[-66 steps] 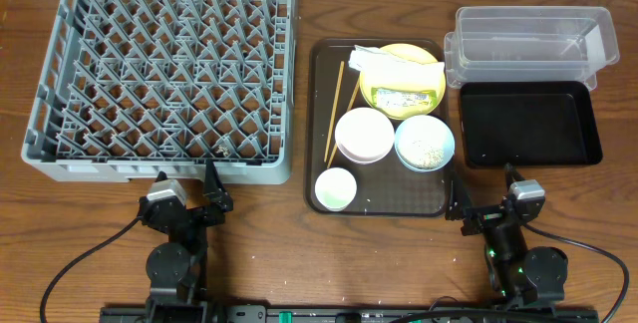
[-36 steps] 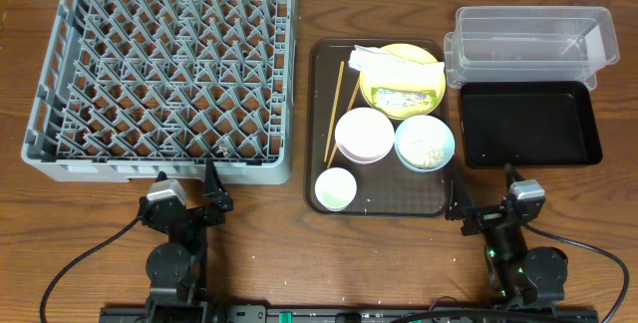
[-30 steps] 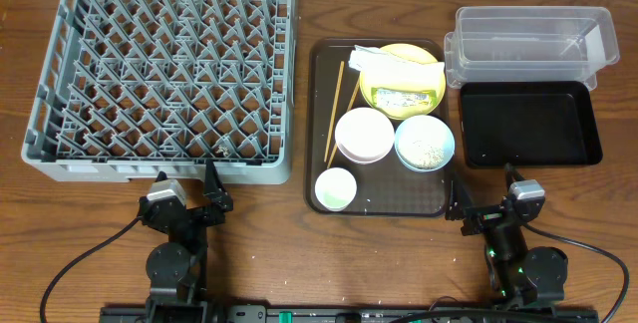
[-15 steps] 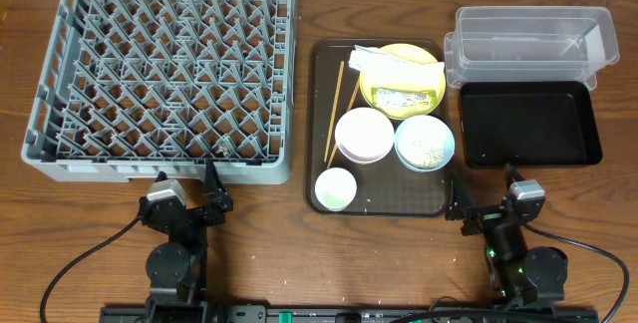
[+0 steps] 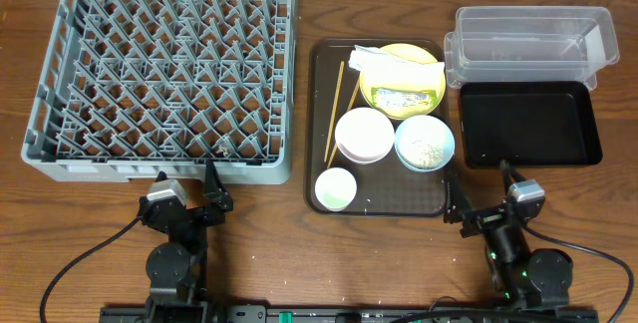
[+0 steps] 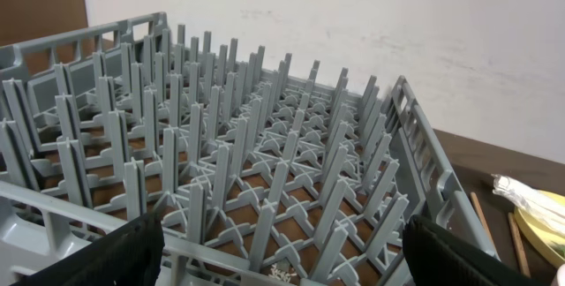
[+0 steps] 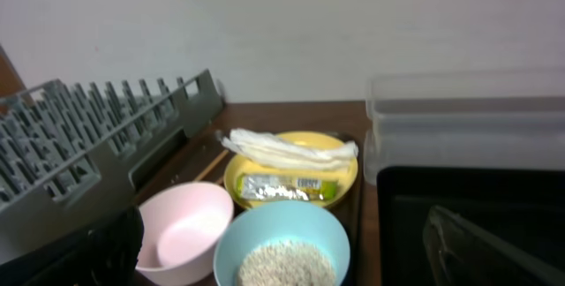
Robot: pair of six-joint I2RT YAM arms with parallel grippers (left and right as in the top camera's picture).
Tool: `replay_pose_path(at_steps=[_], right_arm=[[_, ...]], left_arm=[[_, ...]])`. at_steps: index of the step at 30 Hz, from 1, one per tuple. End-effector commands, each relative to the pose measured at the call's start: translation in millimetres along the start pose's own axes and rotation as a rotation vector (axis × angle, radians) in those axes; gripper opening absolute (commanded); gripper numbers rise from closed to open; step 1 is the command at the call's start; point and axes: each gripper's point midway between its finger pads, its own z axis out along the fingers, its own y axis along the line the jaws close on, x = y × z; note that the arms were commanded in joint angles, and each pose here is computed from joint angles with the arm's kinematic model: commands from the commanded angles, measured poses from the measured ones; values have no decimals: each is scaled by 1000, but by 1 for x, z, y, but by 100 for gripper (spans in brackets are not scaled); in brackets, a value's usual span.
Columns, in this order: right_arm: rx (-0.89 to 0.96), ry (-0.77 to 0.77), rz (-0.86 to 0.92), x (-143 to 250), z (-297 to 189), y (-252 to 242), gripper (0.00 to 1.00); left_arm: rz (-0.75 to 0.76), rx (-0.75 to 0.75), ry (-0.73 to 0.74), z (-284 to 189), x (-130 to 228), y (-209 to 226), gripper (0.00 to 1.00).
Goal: Sort waste into correct bins and load items into the dishwasher
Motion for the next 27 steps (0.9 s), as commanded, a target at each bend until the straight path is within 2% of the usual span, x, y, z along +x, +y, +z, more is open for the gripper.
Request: replay_pose_path(at_steps=[1, 10, 15, 27], right_arm=[[-36, -35, -20, -24, -5, 11, 99], [-46, -1, -19, -53, -8, 19, 99], [-147, 61, -51, -76, 2, 40, 99], [-245, 485, -65, -119, 66, 58, 99]], left_arm=[[29, -22, 45, 0, 15, 6, 88], [29, -22, 45, 0, 15, 6, 88], [29, -22, 45, 0, 15, 6, 88], [29, -22, 45, 0, 15, 6, 88]])
